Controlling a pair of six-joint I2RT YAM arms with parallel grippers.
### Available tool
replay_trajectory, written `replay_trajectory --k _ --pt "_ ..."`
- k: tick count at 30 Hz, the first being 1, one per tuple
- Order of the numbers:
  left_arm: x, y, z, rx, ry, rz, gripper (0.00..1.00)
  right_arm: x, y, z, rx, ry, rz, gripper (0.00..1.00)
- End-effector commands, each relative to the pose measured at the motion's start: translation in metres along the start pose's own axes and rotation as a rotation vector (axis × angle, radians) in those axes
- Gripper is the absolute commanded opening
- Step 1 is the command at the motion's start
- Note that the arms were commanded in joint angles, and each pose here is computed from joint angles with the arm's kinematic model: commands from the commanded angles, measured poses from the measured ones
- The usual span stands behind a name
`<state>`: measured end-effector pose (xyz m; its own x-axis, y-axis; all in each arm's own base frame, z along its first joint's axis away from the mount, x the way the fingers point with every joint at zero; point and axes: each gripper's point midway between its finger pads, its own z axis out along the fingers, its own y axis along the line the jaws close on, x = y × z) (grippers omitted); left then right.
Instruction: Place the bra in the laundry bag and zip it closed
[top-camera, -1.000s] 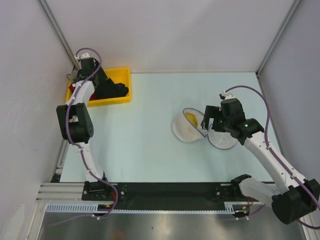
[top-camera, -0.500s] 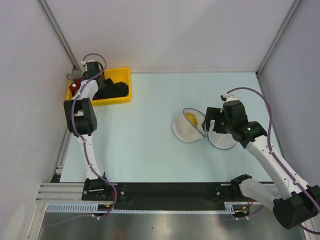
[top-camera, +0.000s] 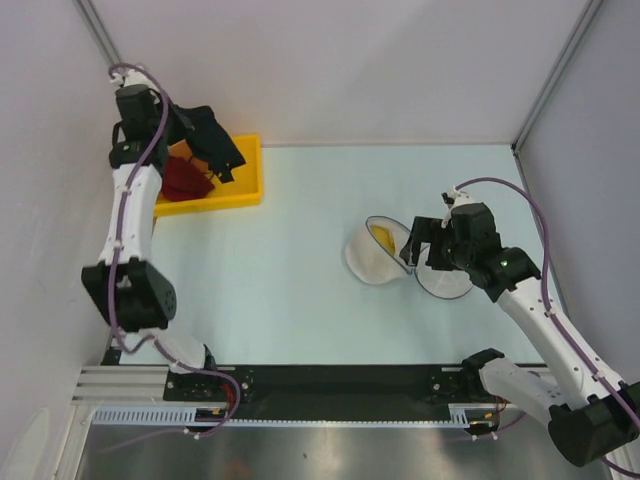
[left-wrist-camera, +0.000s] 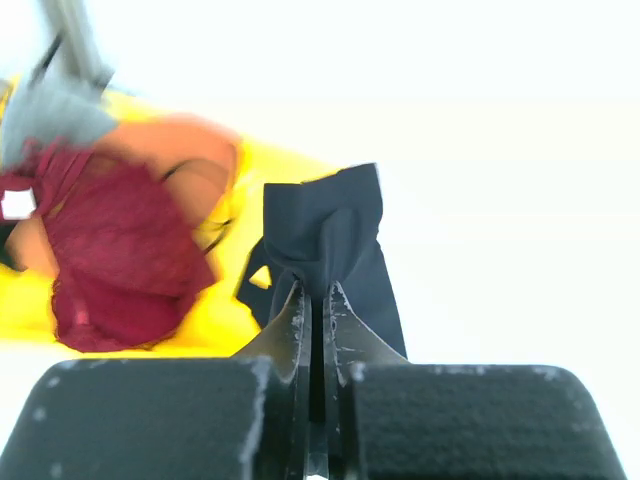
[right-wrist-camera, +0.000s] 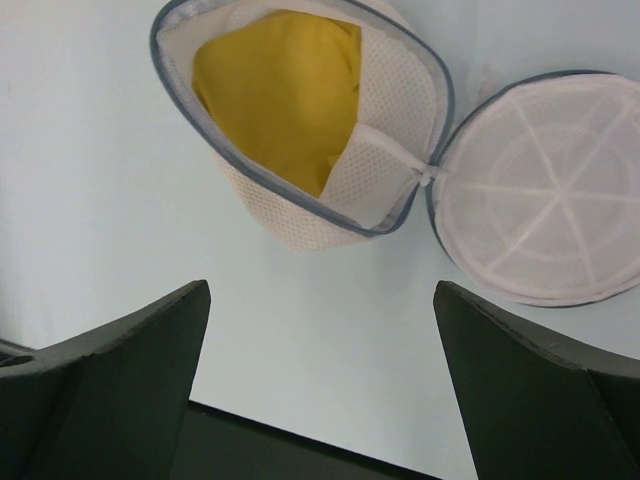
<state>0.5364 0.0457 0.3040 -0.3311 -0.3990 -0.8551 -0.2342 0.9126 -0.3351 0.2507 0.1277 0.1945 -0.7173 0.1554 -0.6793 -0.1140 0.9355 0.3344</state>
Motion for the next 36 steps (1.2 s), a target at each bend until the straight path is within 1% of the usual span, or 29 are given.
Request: replay_trajectory --k 1,2,3,4,5,6,7,8,9,12,13,15,18,19,21,23,24,26,27,29,31,33,35,36 --pt "-0.012 -0.050 -0.095 0.264 -0.046 -0.071 0.00 0.001 0.023 -0.009 -0.121 0.001 0.004 1.00" --pt "-0.003 -0.055 -0.106 0.297 -0.033 -0.098 0.00 0.001 0.026 -0.010 -0.137 0.000 0.004 1.00" --pt "0.032 -0.049 -0.107 0.300 0.027 -0.114 0.00 0.002 0.033 -0.011 -0.168 0.009 0.003 1.00" --pt "0.030 -0.061 -0.131 0.377 -0.005 -0.108 0.00 0.002 0.036 -0.012 -0.181 0.011 0.005 1.00" --pt "0.041 -0.063 -0.141 0.400 0.010 -0.129 0.00 0.003 0.040 -0.013 -0.198 0.018 0.003 1.00" --pt "0.076 -0.058 -0.139 0.406 0.076 -0.146 0.00 0.007 0.048 -0.014 -0.231 0.033 -0.001 1.00" --pt "0.078 -0.070 -0.161 0.495 0.062 -0.138 0.00 0.009 0.053 -0.014 -0.252 0.042 -0.002 1.00" --pt "0.090 -0.071 -0.167 0.513 0.087 -0.167 0.00 0.012 0.058 -0.014 -0.267 0.052 0.000 1.00" --pt "0.122 -0.069 -0.168 0.523 0.154 -0.185 0.00 0.016 0.065 -0.015 -0.290 0.064 -0.010 1.00" --pt "0.160 -0.082 -0.193 0.614 0.215 -0.169 0.00 0.025 0.074 -0.014 -0.307 0.083 -0.005 1.00" --pt "0.166 -0.082 -0.195 0.625 0.221 -0.169 0.00 0.031 0.080 -0.015 -0.322 0.096 -0.011 1.00" --pt "0.194 -0.101 -0.216 0.720 0.297 -0.143 0.00 0.036 0.086 -0.015 -0.325 0.100 -0.015 1.00" --pt "0.218 -0.120 -0.244 0.828 0.362 -0.082 0.00 0.044 0.093 -0.016 -0.322 0.104 -0.027 1.00" --pt "0.225 -0.119 -0.251 0.829 0.385 -0.071 0.00 0.047 0.096 -0.016 -0.322 0.113 -0.037 1.00" --pt "0.228 -0.122 -0.271 0.871 0.371 -0.033 0.00 0.046 0.096 -0.018 -0.306 0.116 -0.028 1.00" --pt "0.234 -0.124 -0.285 0.907 0.391 -0.022 0.00 0.047 0.099 -0.022 -0.303 0.119 -0.022 1.00" --pt "0.236 -0.127 -0.302 0.960 0.401 -0.010 0.00 0.044 0.101 -0.026 -0.305 0.110 -0.016 1.00" --pt "0.243 -0.132 -0.319 1.025 0.450 -0.024 0.00 0.043 0.102 -0.035 -0.306 0.097 -0.010 1.00" --pt "0.244 -0.135 -0.333 1.089 0.468 -0.023 0.00 0.041 0.104 -0.040 -0.311 0.086 0.008 1.00" --pt "0.254 -0.138 -0.347 1.141 0.524 -0.039 0.00 0.039 0.102 -0.049 -0.319 0.060 0.029 1.00" --pt "0.256 -0.142 -0.359 1.212 0.542 -0.035 0.00 0.040 0.099 -0.052 -0.316 0.053 0.055 1.00" --pt "0.266 -0.138 -0.354 1.199 0.560 -0.029 0.00 0.038 0.097 -0.055 -0.309 0.039 0.070 1.00" --pt "0.279 -0.133 -0.334 1.122 0.582 -0.007 0.00 0.039 0.097 -0.055 -0.305 0.044 0.081 1.00" --pt "0.293 -0.123 -0.323 1.037 0.635 -0.010 0.00 0.040 0.099 -0.052 -0.304 0.053 0.081 1.00"
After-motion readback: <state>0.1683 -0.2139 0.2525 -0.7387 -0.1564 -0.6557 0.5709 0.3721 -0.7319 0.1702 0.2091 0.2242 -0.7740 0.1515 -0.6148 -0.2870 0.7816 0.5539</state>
